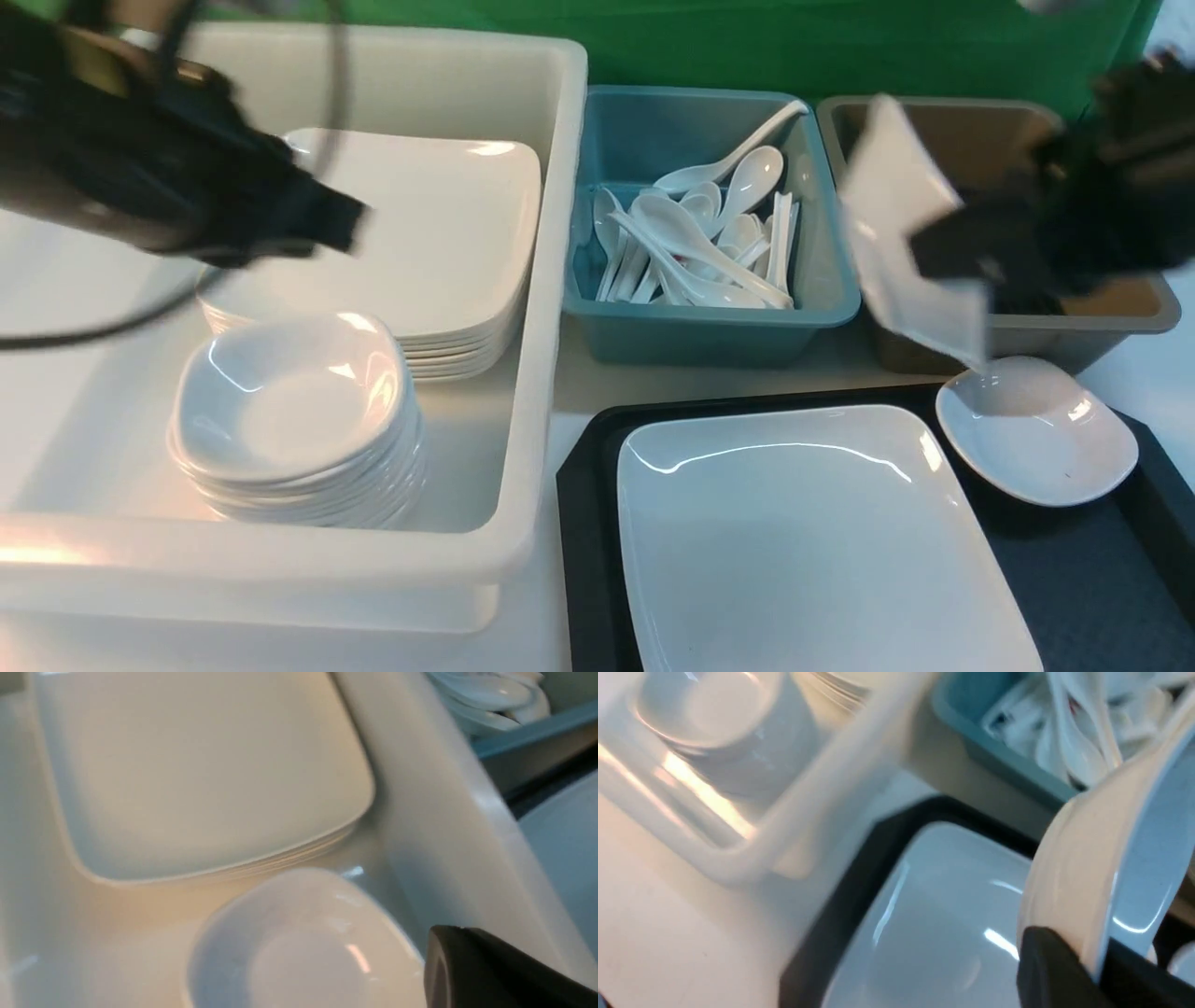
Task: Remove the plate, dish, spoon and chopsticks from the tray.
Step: Use the right arm to put the small plate into the large storage box on the left
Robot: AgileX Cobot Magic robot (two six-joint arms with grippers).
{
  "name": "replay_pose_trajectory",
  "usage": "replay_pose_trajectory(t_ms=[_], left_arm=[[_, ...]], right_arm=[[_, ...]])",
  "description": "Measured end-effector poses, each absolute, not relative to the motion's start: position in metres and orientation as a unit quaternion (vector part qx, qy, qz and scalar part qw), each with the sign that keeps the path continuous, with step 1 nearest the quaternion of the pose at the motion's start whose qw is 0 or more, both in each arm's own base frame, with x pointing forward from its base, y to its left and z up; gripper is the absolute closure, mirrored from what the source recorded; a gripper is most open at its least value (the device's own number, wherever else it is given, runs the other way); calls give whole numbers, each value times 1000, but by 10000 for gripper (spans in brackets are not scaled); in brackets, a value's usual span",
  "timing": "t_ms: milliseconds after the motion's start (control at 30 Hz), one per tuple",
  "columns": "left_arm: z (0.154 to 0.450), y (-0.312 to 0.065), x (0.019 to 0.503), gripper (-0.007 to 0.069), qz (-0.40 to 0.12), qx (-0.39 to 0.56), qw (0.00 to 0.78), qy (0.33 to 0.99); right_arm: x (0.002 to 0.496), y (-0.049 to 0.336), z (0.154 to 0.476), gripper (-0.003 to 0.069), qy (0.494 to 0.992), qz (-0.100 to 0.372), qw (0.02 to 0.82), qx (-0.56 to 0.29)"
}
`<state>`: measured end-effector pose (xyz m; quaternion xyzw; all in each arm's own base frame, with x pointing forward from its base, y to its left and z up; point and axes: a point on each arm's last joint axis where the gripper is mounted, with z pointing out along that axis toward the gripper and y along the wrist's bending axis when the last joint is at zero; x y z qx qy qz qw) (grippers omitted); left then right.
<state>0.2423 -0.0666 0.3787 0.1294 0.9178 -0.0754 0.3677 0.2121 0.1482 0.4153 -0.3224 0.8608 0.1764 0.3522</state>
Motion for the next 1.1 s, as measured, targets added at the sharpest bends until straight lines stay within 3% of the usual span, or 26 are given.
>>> replay_pose_trajectory(t_ms=[167, 367, 500, 733, 800, 967, 1100], left_arm=[[407, -15, 217, 622, -90, 29, 420, 903], [431, 0, 180, 622, -79, -3, 472, 878], [438, 0, 163, 622, -75, -3, 486, 871], [436, -2, 158, 622, -76, 8, 471, 879], [436, -2, 158, 622, -76, 10, 469, 880], [436, -3, 158, 622, -77, 11, 469, 880], [436, -3, 158, 622, -76, 13, 469, 880]], right_arm=[[230, 233, 424, 592, 809, 214, 364, -410], [242, 322, 402, 592, 769, 232, 346, -484], [249, 366, 375, 592, 756, 228, 330, -517], [255, 398, 337, 586, 746, 179, 318, -557], [254, 402, 331, 559, 743, 172, 314, -565], [247, 410, 324, 305, 738, 172, 307, -575], [244, 408, 327, 171, 751, 176, 295, -564]])
